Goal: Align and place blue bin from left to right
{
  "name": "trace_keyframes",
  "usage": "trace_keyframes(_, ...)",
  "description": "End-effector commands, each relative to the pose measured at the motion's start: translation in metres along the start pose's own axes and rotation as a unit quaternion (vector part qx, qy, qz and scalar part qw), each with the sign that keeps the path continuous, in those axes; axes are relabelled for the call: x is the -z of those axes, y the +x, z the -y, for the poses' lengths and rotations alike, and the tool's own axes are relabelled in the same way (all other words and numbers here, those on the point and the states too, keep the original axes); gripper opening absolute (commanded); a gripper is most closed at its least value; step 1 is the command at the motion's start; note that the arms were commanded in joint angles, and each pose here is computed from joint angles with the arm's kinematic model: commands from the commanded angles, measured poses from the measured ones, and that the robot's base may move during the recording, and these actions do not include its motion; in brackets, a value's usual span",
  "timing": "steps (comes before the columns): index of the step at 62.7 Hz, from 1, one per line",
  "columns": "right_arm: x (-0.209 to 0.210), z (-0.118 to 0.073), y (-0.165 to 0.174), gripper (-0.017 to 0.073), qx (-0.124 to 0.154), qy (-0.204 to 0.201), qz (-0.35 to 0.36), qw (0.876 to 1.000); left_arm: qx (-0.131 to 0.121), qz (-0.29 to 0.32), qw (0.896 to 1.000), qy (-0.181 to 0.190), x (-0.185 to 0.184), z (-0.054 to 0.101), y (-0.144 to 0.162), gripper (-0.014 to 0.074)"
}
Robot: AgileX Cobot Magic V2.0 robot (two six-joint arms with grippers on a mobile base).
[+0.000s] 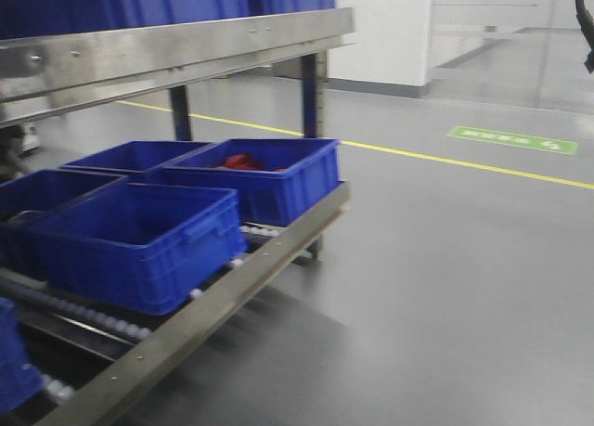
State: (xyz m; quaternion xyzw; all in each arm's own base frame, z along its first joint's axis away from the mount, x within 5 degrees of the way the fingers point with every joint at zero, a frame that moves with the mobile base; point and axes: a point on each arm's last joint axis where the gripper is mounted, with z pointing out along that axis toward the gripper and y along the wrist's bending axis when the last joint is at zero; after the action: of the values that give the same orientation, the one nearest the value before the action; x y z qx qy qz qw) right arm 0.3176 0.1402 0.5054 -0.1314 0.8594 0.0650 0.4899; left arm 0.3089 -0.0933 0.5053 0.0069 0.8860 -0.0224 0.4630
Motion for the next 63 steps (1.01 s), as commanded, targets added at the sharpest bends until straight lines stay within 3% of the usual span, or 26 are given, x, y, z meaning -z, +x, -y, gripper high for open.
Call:
trace_keyframes(1, 0.0194, 0.0058, -0.0152, -0.0075, 0.020, 0.014, 0.076, 0.997, -0.014, 0.051, 0.999, -0.003, 0.0148, -0.0045, -0.0095, -0.0013)
trace_keyframes(63, 0.0194, 0.0058, -0.0152, -0.0075, 0.020, 0.014, 0.076, 0.997, -0.014, 0.051, 0.999, -0.003, 0.0148, -0.0045, -0.0095, -0.0013)
